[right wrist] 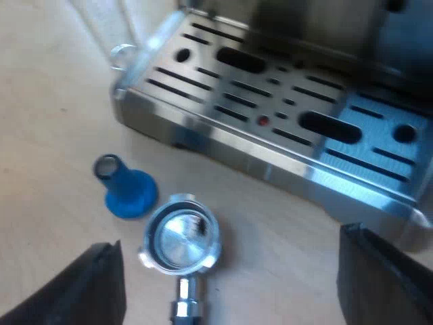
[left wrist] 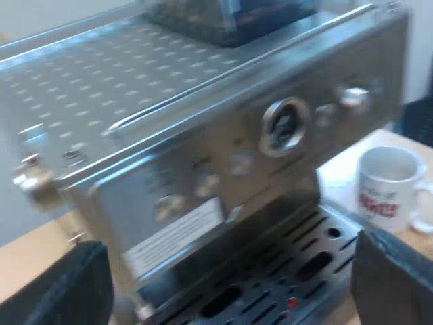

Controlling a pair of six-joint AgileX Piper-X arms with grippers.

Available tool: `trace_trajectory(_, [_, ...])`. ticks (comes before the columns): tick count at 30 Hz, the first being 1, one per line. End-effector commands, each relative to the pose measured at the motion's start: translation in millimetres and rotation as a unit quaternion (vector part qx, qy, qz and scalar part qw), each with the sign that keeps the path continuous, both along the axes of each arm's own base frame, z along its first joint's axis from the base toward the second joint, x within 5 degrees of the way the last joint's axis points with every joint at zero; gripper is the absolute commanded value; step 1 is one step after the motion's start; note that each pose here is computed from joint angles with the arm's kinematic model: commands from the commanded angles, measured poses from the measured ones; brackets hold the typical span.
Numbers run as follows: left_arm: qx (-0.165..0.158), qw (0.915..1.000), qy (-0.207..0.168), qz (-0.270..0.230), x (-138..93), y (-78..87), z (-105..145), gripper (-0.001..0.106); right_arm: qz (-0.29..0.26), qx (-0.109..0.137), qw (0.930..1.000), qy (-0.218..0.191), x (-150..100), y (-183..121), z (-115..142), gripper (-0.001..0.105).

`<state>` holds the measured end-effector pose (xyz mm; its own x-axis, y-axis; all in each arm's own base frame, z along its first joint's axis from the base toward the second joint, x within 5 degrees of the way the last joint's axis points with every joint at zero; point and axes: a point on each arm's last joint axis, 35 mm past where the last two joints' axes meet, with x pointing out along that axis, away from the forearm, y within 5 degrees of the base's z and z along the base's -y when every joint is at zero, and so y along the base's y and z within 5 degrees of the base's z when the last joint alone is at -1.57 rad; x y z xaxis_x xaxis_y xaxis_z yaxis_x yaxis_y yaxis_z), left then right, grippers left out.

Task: Grind coffee beans and then tamp

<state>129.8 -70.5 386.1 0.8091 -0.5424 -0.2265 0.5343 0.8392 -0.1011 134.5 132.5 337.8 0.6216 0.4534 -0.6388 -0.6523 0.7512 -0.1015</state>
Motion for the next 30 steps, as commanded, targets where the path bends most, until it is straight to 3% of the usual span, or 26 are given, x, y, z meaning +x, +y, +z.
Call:
trace_trajectory(1, [-0.004, 0.9993, -0.005, 0.036, 2, 9.1, 3, 0.073, -0.007, 0.005, 0.9998, 0.02, 6, -10, 1, 0.066])
trace_trajectory(7, [-0.022, 0.9973, 0.012, 0.069, 9, 31.1, 1, 0.073, -0.06, 0.012, 0.9965, 0.057, 21, -38, -3, 0.066])
trace_trajectory(12, [-0.043, 0.9923, 0.064, 0.097, 9, 46.9, -7, 0.073, -0.098, 0.012, 0.9925, 0.071, 30, -62, -5, 0.066])
trace_trajectory(19, [-0.044, 0.9905, 0.076, 0.106, -4, 51.3, -7, 0.073, -0.148, 0.007, 0.9852, 0.087, 35, -95, -8, 0.066])
trace_trajectory(25, [-0.044, 0.9912, 0.068, 0.105, -26, 52.6, -5, 0.073, -0.172, -0.016, 0.9828, 0.063, 17, -117, 0, 0.066])
trace_trajectory(30, [-0.047, 0.9923, 0.048, 0.104, -49, 53.9, -1, 0.073, -0.165, -0.016, 0.9861, -0.003, -13, -120, 17, 0.066])
